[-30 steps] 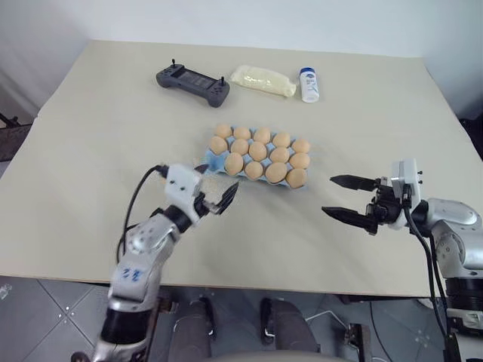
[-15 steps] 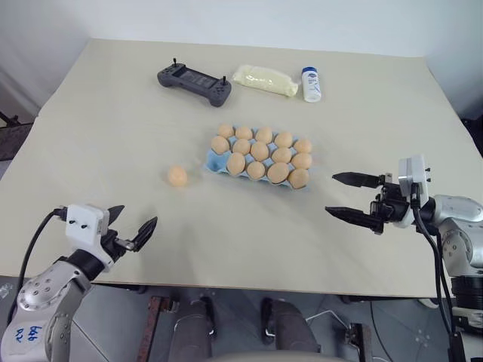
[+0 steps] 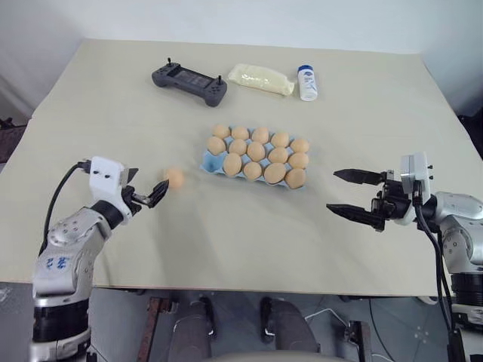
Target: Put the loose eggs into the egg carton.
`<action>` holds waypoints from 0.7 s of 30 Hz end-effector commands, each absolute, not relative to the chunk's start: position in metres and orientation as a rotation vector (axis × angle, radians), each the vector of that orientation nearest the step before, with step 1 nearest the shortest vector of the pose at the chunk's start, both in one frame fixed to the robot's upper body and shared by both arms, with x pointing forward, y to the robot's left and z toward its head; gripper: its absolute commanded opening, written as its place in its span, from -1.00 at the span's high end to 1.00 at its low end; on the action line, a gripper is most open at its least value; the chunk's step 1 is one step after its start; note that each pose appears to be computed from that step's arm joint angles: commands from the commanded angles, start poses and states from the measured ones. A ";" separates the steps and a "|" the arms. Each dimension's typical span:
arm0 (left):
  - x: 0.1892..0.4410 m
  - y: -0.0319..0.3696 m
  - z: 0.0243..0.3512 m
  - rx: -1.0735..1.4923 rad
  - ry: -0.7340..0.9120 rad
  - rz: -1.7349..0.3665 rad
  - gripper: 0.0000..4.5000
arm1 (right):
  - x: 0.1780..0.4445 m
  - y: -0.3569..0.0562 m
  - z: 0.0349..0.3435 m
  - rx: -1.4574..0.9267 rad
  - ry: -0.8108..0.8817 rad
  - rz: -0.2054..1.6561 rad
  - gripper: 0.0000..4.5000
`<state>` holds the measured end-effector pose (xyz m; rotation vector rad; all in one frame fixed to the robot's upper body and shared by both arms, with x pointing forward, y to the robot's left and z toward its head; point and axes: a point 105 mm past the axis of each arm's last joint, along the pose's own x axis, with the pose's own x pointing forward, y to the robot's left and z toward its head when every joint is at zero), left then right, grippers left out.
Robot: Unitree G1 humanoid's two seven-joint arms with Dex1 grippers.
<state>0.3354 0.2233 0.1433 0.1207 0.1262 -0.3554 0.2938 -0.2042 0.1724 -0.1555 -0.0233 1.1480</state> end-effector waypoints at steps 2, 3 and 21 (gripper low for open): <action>0.345 0.213 0.138 0.139 0.118 -0.392 -0.97 | 0.288 -0.207 0.183 -0.182 -0.068 1.119 -1.00; 0.349 0.212 0.137 0.135 0.123 -0.393 -0.97 | 0.287 -0.207 0.182 -0.181 -0.067 1.113 -1.00; 0.402 0.200 0.130 0.155 0.089 -0.441 -0.97 | 0.288 -0.205 0.181 -0.179 -0.049 1.097 -1.00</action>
